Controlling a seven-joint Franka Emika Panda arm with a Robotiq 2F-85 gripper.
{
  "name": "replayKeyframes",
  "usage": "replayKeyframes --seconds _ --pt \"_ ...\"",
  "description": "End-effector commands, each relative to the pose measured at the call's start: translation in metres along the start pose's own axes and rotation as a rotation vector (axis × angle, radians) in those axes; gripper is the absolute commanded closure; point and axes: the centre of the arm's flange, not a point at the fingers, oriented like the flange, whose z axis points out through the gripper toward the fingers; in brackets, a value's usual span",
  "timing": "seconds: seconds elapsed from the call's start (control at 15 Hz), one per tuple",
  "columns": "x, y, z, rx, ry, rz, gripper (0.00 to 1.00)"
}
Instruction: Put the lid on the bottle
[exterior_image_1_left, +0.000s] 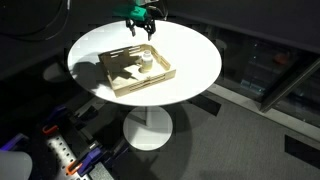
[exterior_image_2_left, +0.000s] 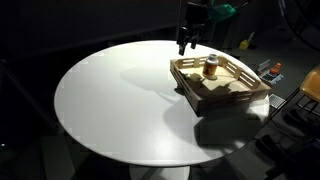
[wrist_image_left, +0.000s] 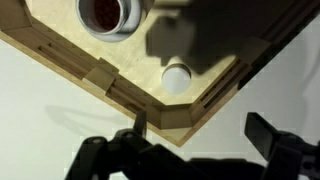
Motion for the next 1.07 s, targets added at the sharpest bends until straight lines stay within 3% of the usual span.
replayKeyframes --seconds 0.0,0.47,1.0 --pt "0.025 0.012 0.021 0.009 -0.007 -0.021 0.0" --pt "0.033 0.02 0.059 0.019 -0.074 -0.002 0.0" --pt "0.035 0.024 0.063 0.024 -0.139 0.01 0.0"
